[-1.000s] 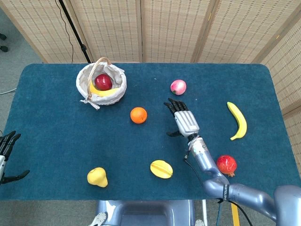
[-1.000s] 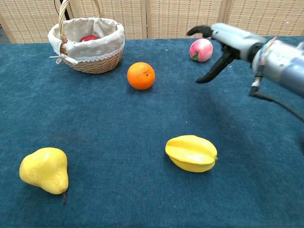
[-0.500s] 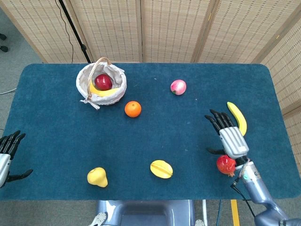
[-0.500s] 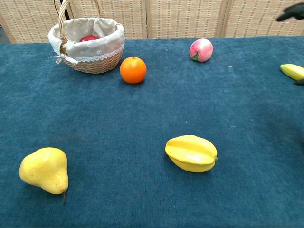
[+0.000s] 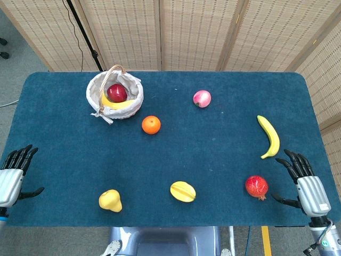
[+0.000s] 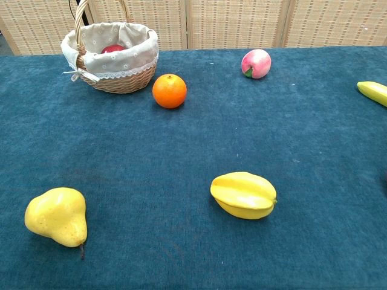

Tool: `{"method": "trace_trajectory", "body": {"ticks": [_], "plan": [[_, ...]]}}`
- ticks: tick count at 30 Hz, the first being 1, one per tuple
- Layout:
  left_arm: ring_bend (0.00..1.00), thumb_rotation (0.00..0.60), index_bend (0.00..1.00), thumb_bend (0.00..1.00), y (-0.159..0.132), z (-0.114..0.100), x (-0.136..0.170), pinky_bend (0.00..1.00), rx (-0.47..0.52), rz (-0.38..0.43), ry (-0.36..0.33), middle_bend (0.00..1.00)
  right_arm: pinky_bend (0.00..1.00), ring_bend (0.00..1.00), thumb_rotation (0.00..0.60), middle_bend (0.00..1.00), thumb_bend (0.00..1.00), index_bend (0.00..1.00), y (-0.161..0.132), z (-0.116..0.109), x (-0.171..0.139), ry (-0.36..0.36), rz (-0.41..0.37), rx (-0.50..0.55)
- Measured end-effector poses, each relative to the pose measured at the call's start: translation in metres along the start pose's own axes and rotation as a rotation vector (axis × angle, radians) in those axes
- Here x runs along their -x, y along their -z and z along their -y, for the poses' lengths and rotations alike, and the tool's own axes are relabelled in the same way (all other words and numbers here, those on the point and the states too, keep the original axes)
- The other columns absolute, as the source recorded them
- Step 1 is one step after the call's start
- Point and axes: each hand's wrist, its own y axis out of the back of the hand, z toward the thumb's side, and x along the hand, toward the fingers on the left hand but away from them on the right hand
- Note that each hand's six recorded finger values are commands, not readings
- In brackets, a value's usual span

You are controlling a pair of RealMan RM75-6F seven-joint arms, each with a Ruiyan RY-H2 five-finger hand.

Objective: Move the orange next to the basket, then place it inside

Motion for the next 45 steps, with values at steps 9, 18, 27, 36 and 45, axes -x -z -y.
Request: {"method": "trace_trajectory", "body": {"ticks": [9,18,27,36,45], "plan": [[0.0,0.6,0.0,0.0,0.003,-0.002,-0.059,0.0,-0.12,0.009,0.001,0.0,0.01,0.01,0.6,0.05,0.0,0.18,0.004,-0.009,-0.017,0.028,-0.009,0.019],[0.0,0.6,0.0,0.0,-0.043,-0.001,-0.124,0.0,-0.137,0.101,0.033,0.0,0.02,0.02,0.6,0.06,0.0,0.18,0.002,-0.014,-0.021,0.041,-0.022,0.028],[0.0,0.6,0.0,0.0,-0.101,0.003,-0.136,0.0,-0.125,0.214,0.044,0.0,0.02,0.02,0.6,0.06,0.0,0.19,0.002,-0.016,-0.022,0.044,-0.027,0.038],[0.0,0.6,0.0,0.0,-0.154,0.014,-0.151,0.0,-0.171,0.311,0.073,0.0,0.02,0.03,0.6,0.06,0.0,0.19,0.001,-0.02,-0.025,0.057,-0.035,0.049],[0.0,0.6,0.0,0.0,-0.208,0.036,-0.167,0.0,-0.16,0.365,0.145,0.0,0.02,0.04,0.6,0.07,0.0,0.19,-0.002,-0.025,-0.03,0.069,-0.048,0.054]]}}
